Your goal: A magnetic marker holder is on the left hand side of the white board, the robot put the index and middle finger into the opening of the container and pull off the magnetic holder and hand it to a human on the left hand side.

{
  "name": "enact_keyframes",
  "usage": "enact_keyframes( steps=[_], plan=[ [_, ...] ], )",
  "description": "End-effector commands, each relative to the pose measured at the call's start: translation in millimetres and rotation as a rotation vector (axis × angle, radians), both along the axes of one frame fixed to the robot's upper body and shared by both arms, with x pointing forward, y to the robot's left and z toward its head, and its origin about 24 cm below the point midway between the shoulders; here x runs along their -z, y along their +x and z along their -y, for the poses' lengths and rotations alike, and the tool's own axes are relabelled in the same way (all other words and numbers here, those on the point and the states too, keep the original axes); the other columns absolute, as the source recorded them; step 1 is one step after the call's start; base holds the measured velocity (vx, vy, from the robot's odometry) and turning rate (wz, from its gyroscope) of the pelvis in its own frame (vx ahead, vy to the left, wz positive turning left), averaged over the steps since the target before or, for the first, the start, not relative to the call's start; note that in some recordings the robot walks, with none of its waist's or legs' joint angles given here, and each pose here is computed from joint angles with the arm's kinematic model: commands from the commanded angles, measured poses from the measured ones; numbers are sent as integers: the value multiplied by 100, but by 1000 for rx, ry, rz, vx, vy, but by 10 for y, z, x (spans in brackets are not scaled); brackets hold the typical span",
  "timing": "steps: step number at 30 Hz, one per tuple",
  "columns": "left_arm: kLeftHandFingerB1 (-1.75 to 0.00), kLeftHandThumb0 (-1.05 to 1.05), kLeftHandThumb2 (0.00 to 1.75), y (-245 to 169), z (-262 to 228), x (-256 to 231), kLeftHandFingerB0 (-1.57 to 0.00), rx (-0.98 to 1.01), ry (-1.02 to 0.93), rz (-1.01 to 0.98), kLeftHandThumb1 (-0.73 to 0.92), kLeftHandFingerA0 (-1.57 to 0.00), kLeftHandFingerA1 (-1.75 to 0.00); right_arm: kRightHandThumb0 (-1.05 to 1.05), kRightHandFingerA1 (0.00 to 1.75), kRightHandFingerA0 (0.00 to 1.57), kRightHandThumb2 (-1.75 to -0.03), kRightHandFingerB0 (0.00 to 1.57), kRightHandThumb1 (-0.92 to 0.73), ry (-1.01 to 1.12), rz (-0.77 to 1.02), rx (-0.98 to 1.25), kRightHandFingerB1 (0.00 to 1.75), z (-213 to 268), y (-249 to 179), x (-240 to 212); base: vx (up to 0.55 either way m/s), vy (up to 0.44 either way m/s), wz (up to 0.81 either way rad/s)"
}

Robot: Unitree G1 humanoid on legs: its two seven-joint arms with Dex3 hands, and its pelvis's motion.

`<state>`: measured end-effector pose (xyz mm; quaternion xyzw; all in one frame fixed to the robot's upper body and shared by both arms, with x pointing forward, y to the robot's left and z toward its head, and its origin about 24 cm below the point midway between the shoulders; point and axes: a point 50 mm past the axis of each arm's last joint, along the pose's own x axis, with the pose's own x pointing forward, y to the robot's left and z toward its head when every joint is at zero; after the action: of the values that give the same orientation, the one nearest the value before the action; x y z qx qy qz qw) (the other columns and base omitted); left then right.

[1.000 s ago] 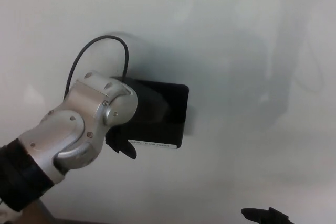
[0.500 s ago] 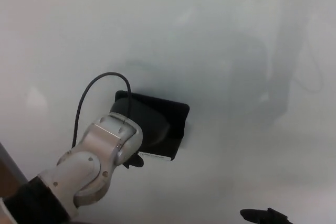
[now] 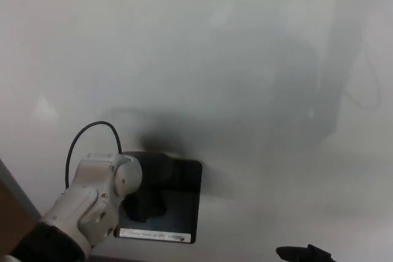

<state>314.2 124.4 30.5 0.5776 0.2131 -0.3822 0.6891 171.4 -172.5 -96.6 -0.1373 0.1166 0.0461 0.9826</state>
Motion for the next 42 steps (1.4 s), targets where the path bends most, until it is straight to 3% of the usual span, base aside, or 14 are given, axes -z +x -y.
enact_keyframes(
  steps=[1, 14, 15, 16, 19, 20, 22, 23, 24, 28, 29, 30, 33, 42],
  plan=[
    [-153, -23, 91, -83, -164, 169, -62, -82, -325, -248, 65, -72, -171, -51, 51, 84, -62, 68, -72, -30, -9, 18, 47, 73, 8, 3, 0, 0, 0],
    [-148, -13, 96, -99, -256, 176, -69, -273, -599, -387, 64, -83, -172, -51, 51, 82, -62, 68, -73, -19, -3, 25, 47, 60, 6, 0, 0, 0, 0],
    [-130, -6, 83, -191, -241, 168, -79, -379, -836, -516, 69, -83, -162, -52, 51, 83, -62, 68, -73, -22, 6, 23, 47, 68, 26, -15, 0, 0, 0],
    [-140, -11, 67, -267, -225, 168, -75, -399, -983, -595, 77, -87, -164, -51, 51, 81, -62, 68, -73, -21, 8, 23, 47, 70, 34, -20, 0, 0, 0],
    [-140, -11, 67, -356, -211, 159, -75, -398, -1139, -673, 77, -87, -164, -51, 51, 81, -62, 68, -73, -19, 10, 23, 47, 70, 39, -23, 0, 0, 0],
    [-105, -12, 74, -465, -177, 147, -93, -416, -1302, -771, 70, -93, -143, -51, 51, 81, -62, 68, -73, -23, 16, 20, 47, 66, 53, -32, 0, 0, 0],
    [-91, -15, 74, -693, -128, 100, -92, -387, -1618, -970, 72, -92, -134, -50, 51, 83, -62, 68, -73, -31, 27, 12, 47, 58, 76, -47, 0, 0, 0],
    [-91, -15, 74, -733, -123, 95, -92, -367, -1677, -1008, 72, -92, -134, -50, 51, 83, -62, 68, -73, -34, 27, 10, 47, 57, 79, -48, 0, 0, 0],
    [-75, -20, 63, -784, -123, 87, -97, -339, -1743, -1029, 70, -100, -128, -51, 51, 83, -62, 68, -73, -34, 27, 8, 47, 57, 85, -50, 0, 0, 0],
    [-75, -20, 63, -842, -128, 70, -97, -315, -1808, -1037, 70, -100, -128, -51, 51, 83, -62, 68, -73, -34, 28, 8, 47, 55, 92, -52, 0, 0, 0],
    [-71, -38, 59, -966, -196, 31, -93, -306, -1944, -961, 64, -106, -132, -51, 51, 82, -62, 69, -72, -37, 36, 8, 47, 62, 99, -60, 0, 0, 0],
    [-71, -38, 59, -1004, -220, 18, -93, -305, -1982, -938, 64, -106, -132, -51, 51, 82, -62, 69, -72, -38, 38, 8, 47, 64, 101, -63, 0, 0, 0],
    [-86, -43, 62, -1058, -337, -15, -98, -293, -2057, -911, 72, -111, -126, -51, 51, 84, -62, 69, -72, -33, 39, 8, 47, 59, 98, -62, 0, 0, 0],
    [-64, -39, 59, -1134, -506, -177, -90, -151, -2303, -800, 62, -104, -127, -51, 51, 84, -62, 70, -71, -42, 36, -5, 47, 17, 108, -54, 0, 0, 0]
  ],
)
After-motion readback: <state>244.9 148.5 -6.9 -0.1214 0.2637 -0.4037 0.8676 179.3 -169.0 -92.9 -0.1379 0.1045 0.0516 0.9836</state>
